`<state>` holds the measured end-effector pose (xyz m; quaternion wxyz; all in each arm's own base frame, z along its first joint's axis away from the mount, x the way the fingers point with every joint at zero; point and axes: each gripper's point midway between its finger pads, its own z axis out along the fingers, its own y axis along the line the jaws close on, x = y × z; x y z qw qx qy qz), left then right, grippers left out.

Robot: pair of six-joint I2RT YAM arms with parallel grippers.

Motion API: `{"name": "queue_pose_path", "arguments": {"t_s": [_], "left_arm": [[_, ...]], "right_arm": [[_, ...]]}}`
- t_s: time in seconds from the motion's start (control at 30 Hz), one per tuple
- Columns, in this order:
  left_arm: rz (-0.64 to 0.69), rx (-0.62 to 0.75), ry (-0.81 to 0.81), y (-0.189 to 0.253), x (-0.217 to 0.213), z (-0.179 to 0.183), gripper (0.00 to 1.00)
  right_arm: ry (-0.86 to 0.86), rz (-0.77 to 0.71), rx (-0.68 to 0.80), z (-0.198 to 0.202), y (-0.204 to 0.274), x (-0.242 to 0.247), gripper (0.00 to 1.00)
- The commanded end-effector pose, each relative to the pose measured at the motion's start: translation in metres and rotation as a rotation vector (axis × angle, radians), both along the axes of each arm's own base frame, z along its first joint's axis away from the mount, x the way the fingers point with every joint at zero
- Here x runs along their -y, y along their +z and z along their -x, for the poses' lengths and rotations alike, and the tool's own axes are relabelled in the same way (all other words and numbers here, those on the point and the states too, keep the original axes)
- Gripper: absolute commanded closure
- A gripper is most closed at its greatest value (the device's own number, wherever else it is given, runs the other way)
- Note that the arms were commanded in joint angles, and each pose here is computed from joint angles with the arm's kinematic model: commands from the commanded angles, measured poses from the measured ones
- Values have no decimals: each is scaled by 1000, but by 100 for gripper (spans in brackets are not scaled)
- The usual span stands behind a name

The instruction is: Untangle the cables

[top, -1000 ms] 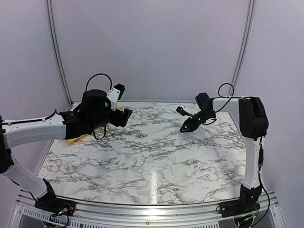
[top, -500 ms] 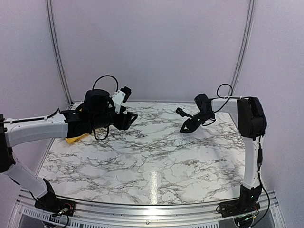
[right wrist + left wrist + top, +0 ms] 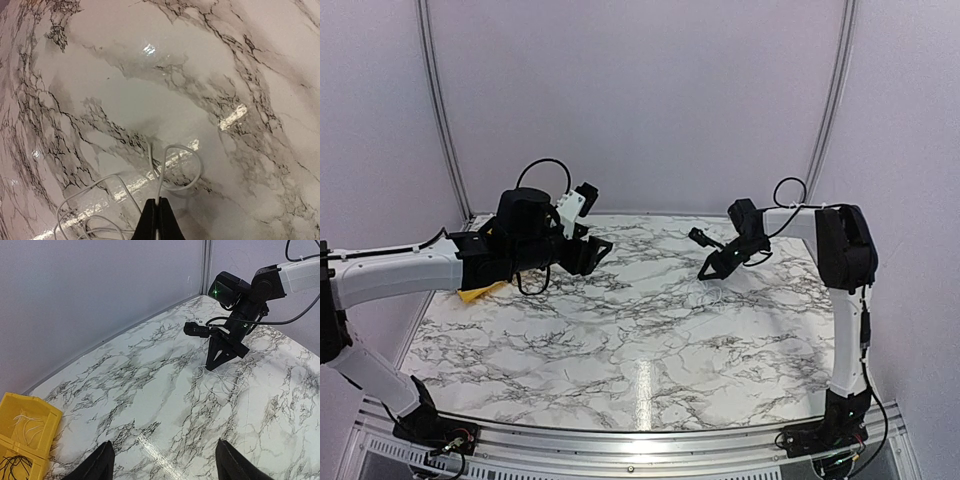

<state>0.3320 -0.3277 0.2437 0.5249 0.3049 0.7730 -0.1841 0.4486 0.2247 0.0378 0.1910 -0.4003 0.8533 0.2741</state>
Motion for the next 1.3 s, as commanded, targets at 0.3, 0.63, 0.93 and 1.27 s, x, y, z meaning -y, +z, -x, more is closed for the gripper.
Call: {"name": "queue_pose_path", "arguments": {"t_s": [0.3,0.63,0.93,1.27], "left_arm": [[98,-64,-195,-5,48,32,19],[391,-121,-237,47,72,59,28],[713,-303,-208,29,108,63,30],[747,-334,-209,16,138,55,44]], "right_arm": [[104,-203,264,67,186,-27,100],[217,-352,399,130,265,-41,100],[278,-344,395,154,233,-50,100],[280,-345,375,160,222,-52,100]]}}
